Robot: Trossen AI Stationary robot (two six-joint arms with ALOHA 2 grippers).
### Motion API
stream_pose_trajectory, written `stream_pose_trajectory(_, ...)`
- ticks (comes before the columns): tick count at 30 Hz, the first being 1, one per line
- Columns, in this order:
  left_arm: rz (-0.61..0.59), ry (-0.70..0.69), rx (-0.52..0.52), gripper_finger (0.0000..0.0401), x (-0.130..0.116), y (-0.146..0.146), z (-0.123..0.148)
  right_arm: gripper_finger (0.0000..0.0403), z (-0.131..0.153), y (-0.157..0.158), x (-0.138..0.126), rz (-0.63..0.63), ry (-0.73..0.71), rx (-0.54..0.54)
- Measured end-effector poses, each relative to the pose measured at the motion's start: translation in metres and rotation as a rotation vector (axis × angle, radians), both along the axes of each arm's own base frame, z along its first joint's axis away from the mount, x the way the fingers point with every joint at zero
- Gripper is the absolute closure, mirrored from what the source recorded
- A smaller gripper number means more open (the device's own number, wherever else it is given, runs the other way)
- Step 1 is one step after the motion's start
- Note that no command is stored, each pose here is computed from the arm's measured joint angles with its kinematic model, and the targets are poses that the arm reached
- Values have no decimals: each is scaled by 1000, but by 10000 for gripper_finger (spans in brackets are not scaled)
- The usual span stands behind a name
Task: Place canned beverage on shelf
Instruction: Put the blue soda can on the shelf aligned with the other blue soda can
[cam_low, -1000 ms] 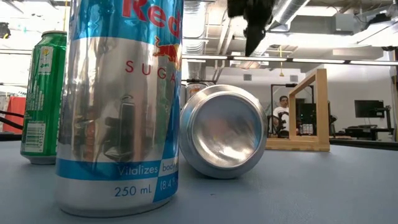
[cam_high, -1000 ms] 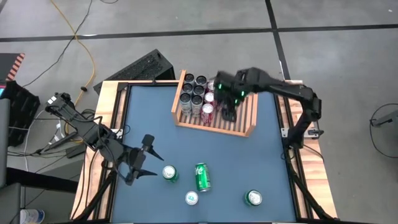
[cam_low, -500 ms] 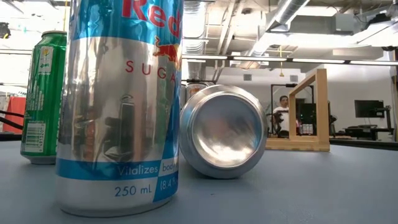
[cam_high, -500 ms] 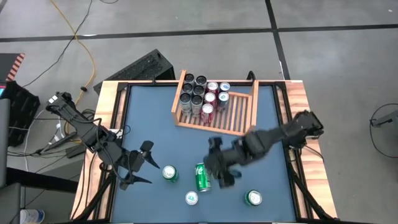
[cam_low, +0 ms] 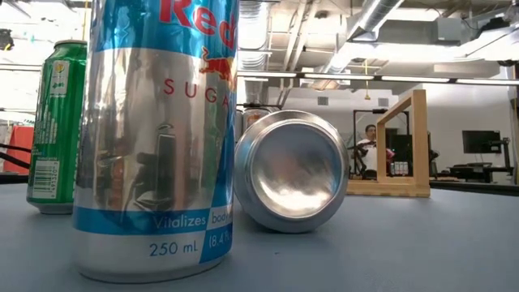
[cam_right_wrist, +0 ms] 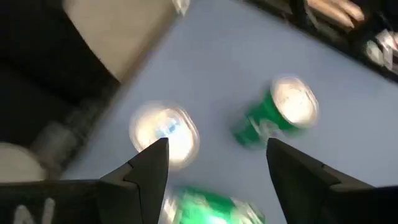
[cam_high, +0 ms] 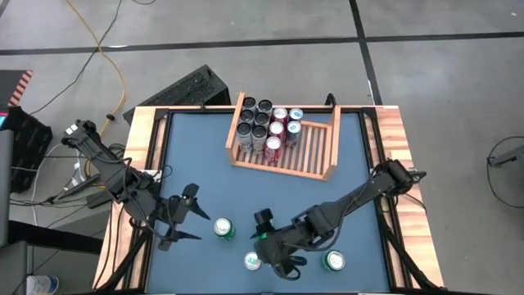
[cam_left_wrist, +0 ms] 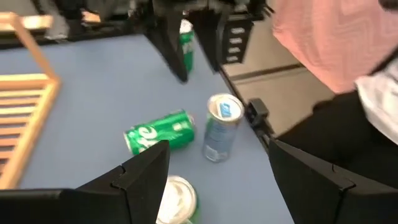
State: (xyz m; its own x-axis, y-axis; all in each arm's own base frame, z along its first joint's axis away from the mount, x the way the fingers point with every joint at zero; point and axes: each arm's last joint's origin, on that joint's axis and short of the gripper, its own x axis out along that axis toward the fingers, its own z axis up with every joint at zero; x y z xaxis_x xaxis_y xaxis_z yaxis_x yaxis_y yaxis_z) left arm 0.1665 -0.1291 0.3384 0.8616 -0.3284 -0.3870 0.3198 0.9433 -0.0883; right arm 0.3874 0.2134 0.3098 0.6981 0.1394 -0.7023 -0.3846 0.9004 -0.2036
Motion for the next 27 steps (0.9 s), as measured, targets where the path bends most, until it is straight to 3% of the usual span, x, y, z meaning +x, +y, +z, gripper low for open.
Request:
stream_pose_trajectory(20, 81, -99, 131, 140, 4, 4, 4, 147, -4, -36, 26, -124, -46, 0)
stream_pose_trajectory(27, 76, -101, 138, 140, 4, 4, 4, 147, 15, -43, 33, -127, -132, 17)
